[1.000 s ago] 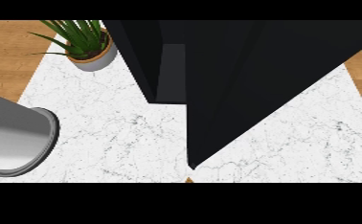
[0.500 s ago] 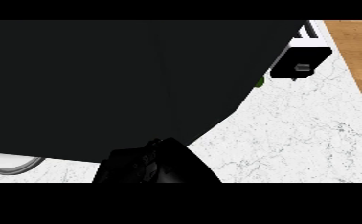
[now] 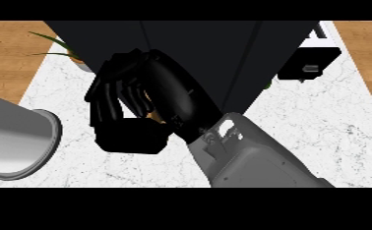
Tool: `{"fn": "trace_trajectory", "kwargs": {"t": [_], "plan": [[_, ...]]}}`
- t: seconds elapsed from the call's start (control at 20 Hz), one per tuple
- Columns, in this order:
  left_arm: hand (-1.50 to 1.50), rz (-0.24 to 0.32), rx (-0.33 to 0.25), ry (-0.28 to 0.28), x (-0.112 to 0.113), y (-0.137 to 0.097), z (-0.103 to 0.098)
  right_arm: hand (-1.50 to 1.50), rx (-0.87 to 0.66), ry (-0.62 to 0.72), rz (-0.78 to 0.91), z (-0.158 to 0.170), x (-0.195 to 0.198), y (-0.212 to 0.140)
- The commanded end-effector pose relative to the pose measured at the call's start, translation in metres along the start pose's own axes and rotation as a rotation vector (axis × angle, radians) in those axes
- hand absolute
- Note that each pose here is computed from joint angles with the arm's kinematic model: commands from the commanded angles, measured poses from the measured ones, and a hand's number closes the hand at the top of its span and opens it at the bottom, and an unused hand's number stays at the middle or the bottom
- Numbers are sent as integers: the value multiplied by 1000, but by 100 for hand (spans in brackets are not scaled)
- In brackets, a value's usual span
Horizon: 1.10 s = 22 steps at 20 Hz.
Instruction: Pick up the wine, place it into the cabinet and close the cabinet
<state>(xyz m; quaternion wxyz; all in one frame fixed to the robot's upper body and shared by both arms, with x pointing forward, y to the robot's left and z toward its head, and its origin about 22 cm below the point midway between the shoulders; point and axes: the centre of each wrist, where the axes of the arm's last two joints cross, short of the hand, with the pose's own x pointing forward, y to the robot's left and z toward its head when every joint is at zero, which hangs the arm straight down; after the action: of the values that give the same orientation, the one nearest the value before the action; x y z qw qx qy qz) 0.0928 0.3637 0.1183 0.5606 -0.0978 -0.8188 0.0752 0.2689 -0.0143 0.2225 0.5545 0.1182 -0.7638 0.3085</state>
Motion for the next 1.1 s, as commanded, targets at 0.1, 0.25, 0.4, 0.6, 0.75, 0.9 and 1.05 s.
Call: {"fn": "trace_trajectory", "kwargs": {"t": [0.1, 0.25, 0.4, 0.6, 0.75, 0.9, 1.05], "plan": [[-150, 23, -25, 45, -7, -15, -2, 150, -52, 11, 46, -32, -25, -40], [-150, 9, -32, 61, -18, -7, -10, 150, -91, 13, 36, -43, -37, -52], [-150, 28, -30, 52, -23, -32, -17, 150, -85, 25, 52, -58, -34, -62], [-150, 41, -36, 77, -25, -34, -29, 150, -97, 28, 87, -45, -65, -87], [-150, 62, -35, 68, -36, -36, -33, 150, -95, 25, 107, -47, -64, -100], [-150, 43, -25, 60, -44, -46, -29, 150, -128, 29, 103, -47, -64, -117], [-150, 56, -24, 73, -47, -49, -32, 150, -141, 21, 116, -48, -79, -109]]}}
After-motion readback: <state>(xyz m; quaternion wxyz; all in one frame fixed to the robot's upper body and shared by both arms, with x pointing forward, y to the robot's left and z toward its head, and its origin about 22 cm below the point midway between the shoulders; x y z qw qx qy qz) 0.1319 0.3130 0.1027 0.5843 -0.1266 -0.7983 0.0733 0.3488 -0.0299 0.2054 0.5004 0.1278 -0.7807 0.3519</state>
